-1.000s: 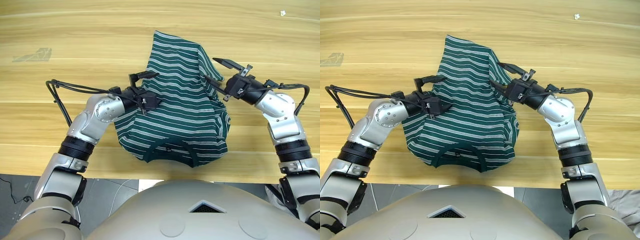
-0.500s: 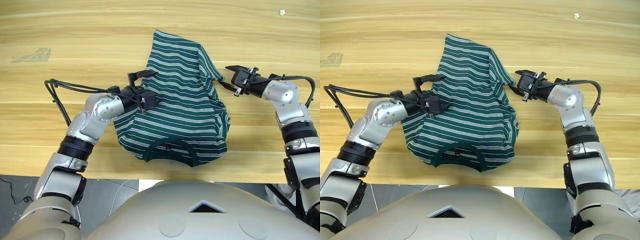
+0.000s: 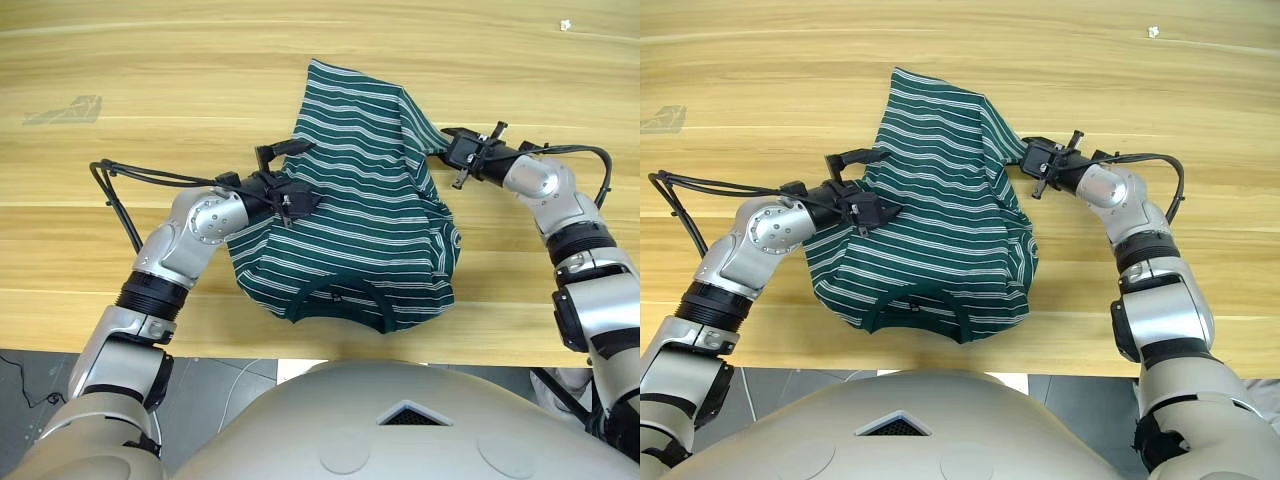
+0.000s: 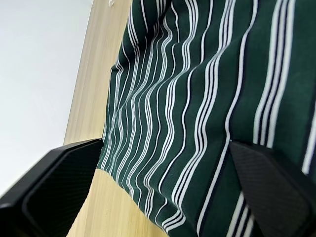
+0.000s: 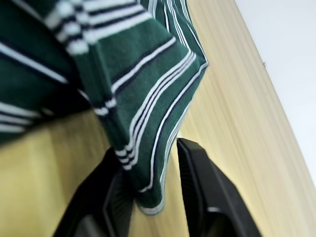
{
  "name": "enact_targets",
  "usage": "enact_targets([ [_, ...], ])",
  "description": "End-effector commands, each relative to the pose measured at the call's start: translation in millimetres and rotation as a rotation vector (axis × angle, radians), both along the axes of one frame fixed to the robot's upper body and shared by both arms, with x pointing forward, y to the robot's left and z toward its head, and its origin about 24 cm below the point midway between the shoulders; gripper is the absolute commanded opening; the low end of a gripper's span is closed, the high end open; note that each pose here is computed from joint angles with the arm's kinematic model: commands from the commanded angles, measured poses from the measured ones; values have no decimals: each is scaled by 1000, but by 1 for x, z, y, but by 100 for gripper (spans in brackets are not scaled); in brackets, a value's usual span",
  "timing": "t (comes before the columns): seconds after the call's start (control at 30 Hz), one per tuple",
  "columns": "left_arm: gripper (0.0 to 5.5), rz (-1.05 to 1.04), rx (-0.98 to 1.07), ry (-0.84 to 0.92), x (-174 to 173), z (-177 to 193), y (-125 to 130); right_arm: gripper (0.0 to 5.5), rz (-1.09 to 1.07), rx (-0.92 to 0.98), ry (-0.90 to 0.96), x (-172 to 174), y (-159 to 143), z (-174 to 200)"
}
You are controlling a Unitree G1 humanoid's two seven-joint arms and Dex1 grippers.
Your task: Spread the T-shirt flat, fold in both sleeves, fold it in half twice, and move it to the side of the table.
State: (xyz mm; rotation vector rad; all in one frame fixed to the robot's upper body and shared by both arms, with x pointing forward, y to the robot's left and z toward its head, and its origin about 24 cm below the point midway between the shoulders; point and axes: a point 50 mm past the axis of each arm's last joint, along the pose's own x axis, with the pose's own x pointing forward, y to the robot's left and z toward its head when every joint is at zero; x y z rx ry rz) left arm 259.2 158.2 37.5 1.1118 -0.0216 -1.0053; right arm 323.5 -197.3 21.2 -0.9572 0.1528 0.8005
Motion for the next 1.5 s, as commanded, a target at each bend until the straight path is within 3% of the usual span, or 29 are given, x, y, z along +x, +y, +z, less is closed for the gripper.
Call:
enact_targets([
  [0.03,476,14,56,69,-6,-17,4,70,-42,-57,-91,20,-11,26],
  [0.1,476,15,53,70,-5,-19,2,20,-64,-67,-111,28,-10,33],
  [0.17,476,15,51,70,-5,-20,1,3,-66,-74,-114,32,-7,35],
  [0.4,476,14,47,69,-2,-21,0,3,-216,-145,-171,54,-18,59],
  [0.5,476,15,44,80,-4,-23,0,3,-424,-241,-234,62,-49,76],
  [0.6,476,18,43,84,-6,-24,1,3,-506,-346,-195,57,-70,73],
  [0.7,476,23,37,86,-7,-24,1,3,-451,-311,-95,50,-63,55],
  [0.93,476,25,24,109,-12,-28,-1,122,-410,-321,-121,43,-54,38],
  [1.0,476,28,23,112,-13,-29,0,125,-416,-294,-143,43,-53,37],
  [1.13,476,25,19,110,-12,-27,0,190,-415,-271,-178,42,-48,34],
  [1.23,476,27,-25,82,-4,-13,-3,190,-425,-277,-202,43,-49,36],
  [1.4,476,21,-39,77,-1,-6,-5,190,-399,-482,-240,40,-61,34],
  [1.5,476,-5,-31,100,-6,-10,-9,190,-409,-748,-300,37,-82,37],
])
